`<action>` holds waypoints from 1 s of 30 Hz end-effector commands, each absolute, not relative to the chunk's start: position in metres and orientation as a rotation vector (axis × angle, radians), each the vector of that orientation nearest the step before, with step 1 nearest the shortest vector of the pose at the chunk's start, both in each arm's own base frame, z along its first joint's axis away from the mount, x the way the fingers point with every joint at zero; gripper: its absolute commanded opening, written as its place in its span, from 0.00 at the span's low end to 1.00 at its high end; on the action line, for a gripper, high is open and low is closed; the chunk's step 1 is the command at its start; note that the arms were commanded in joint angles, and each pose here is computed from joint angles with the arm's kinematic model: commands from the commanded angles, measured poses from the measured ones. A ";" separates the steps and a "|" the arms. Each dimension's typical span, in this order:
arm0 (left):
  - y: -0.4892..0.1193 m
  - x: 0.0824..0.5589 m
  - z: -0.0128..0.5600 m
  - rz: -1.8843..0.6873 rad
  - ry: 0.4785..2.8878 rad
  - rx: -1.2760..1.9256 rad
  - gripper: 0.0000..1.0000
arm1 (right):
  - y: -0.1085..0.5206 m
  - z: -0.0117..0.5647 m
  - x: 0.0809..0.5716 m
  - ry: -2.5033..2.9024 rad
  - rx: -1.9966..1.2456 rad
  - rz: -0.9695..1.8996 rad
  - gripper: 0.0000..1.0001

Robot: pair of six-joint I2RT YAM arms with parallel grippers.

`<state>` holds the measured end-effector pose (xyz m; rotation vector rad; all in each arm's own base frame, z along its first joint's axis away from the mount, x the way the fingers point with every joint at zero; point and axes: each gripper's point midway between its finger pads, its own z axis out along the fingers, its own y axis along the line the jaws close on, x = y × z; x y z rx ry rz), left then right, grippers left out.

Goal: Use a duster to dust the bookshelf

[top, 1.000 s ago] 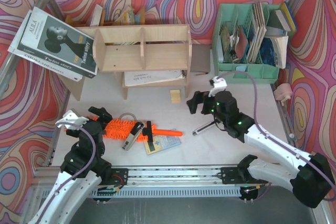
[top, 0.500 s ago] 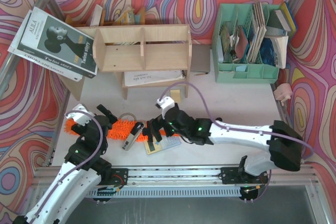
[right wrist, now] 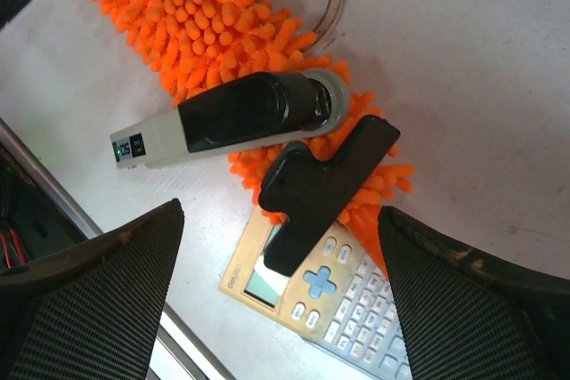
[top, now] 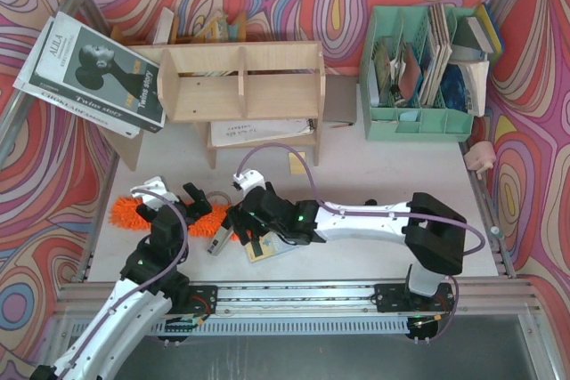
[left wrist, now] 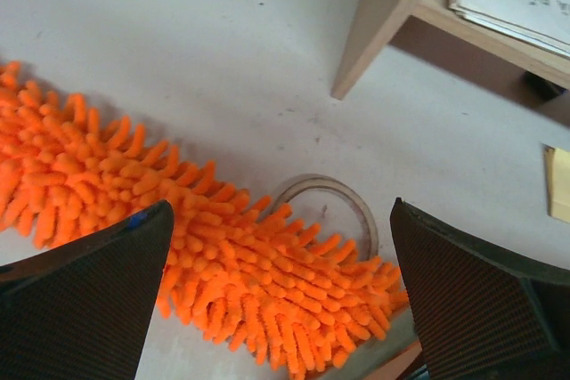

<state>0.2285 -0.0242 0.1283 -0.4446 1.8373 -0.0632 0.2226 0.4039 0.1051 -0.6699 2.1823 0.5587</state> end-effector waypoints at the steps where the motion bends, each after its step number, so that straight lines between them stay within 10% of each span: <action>1: -0.036 0.236 0.139 -0.122 1.786 -0.359 0.98 | 0.411 0.103 0.227 2.224 -0.619 0.532 0.79; 30: -0.026 0.234 0.138 -0.082 1.765 -0.407 0.99 | 0.407 0.078 0.240 2.299 -0.540 0.384 0.66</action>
